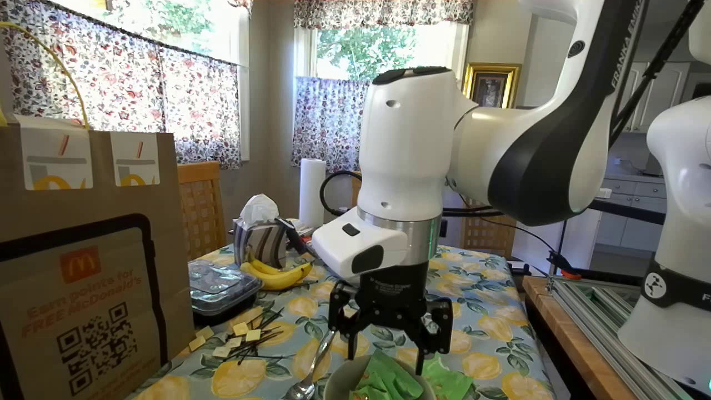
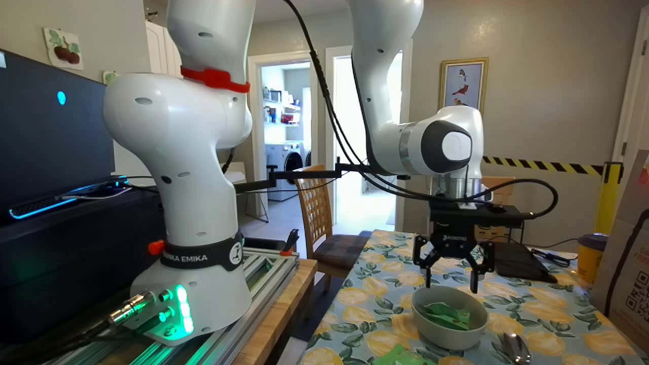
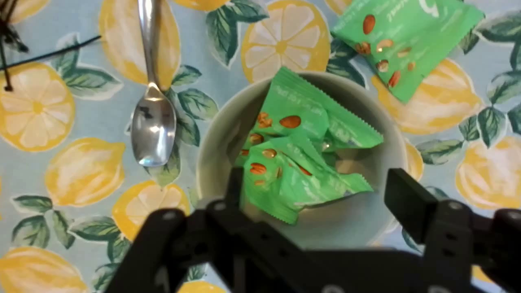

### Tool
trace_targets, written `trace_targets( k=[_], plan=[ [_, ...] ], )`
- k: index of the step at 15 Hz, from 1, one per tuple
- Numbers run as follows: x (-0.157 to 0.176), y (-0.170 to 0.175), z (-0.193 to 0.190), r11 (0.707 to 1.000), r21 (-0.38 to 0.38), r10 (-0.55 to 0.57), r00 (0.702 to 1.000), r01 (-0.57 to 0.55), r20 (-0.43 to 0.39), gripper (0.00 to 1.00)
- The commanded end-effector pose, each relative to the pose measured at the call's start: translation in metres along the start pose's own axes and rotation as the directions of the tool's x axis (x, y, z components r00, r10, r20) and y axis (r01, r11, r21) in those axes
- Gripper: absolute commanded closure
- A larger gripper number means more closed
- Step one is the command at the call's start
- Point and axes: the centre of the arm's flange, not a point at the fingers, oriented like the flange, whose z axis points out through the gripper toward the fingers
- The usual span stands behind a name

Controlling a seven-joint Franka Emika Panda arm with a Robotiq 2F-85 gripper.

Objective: Remove the green sachets from the white bowl then place two sachets back in the bowl.

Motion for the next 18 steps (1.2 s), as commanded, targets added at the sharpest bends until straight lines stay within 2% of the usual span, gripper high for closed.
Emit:
trace_targets(
  k=[1, 3, 5, 9, 11, 14, 18],
  plan=[
    [-0.010, -0.005, -0.033, 0.980, 0.021, 0.198, 0.979, -0.197, -0.047, 0.00],
    [-0.025, -0.008, -0.046, 0.952, 0.029, 0.305, 0.949, -0.303, -0.081, 0.00],
    [-0.042, -0.012, -0.056, 0.912, 0.048, 0.410, 0.905, -0.408, -0.108, 0.00],
    [-0.074, -0.020, -0.064, 0.799, 0.090, 0.602, 0.790, -0.595, -0.114, 0.00],
    [-0.088, -0.029, -0.068, 0.729, 0.111, 0.684, 0.721, -0.675, -0.111, 0.00],
    [-0.106, -0.043, -0.074, 0.609, 0.154, 0.793, 0.603, -0.778, -0.087, 0.00],
    [-0.116, -0.059, -0.082, 0.430, 0.184, 0.903, 0.422, -0.884, -0.081, 0.00]
  ],
)
